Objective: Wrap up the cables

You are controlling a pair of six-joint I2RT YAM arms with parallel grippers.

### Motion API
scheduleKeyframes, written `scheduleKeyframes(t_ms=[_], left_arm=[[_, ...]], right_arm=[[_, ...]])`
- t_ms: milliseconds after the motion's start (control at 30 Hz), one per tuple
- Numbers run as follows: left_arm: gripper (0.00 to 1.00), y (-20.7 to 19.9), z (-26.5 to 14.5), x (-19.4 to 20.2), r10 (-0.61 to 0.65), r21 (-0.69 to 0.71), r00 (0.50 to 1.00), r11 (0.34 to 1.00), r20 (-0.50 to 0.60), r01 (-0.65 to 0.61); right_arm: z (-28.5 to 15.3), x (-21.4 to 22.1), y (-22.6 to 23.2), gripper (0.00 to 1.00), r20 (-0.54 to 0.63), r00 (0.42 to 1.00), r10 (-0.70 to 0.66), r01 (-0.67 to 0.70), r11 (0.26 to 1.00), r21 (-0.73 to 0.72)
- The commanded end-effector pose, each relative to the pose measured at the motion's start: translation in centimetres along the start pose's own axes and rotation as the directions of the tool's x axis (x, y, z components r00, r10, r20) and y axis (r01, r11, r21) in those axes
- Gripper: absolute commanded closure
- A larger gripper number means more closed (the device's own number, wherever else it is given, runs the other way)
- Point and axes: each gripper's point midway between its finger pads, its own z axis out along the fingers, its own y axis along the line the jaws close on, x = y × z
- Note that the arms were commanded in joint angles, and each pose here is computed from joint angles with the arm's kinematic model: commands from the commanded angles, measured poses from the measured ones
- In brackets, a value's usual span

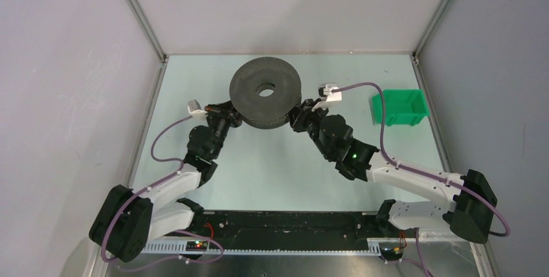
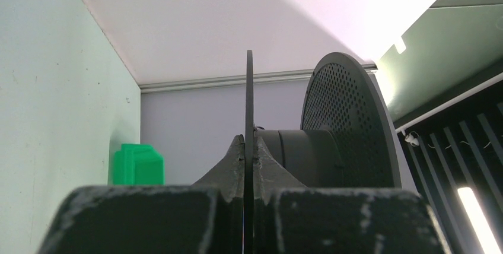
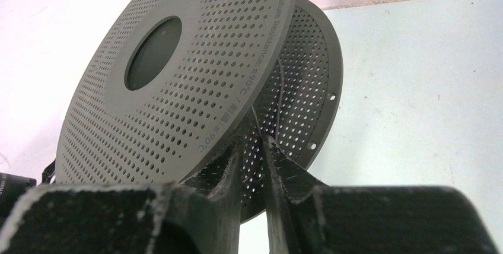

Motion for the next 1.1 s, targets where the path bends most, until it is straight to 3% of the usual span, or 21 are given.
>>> scheduleKeyframes(t_ms=[0,367,767,1067], left_arm=[[1.0,-6.9,-0.2,1.5,-0.052,0.214,0.996,0.975,-0.074,0.066],[1.0,-6.4,-0.2,1.5,-0.038,0.212,0.997,0.976,-0.072,0.052],[1.0,-5.6,0.3,1.5,-0.001,0.2,0.998,0.98,-0.057,0.012],[1.0,-2.1,3.1,2.3,0.06,0.129,0.995,0.99,-0.08,-0.049]], right_arm=[[-0.6,-1.7,-0.1,0.76,0.053,0.999,-0.001,0.002,1.0,-0.011],[-2.5,-3.9,-0.4,0.68,0.091,0.995,0.035,-0.031,0.999,-0.039],[-5.9,-5.4,-1.7,0.66,0.093,0.994,0.059,-0.052,0.995,-0.083],[-10.3,-6.2,-4.1,0.65,0.111,0.993,0.043,-0.034,0.996,-0.084]])
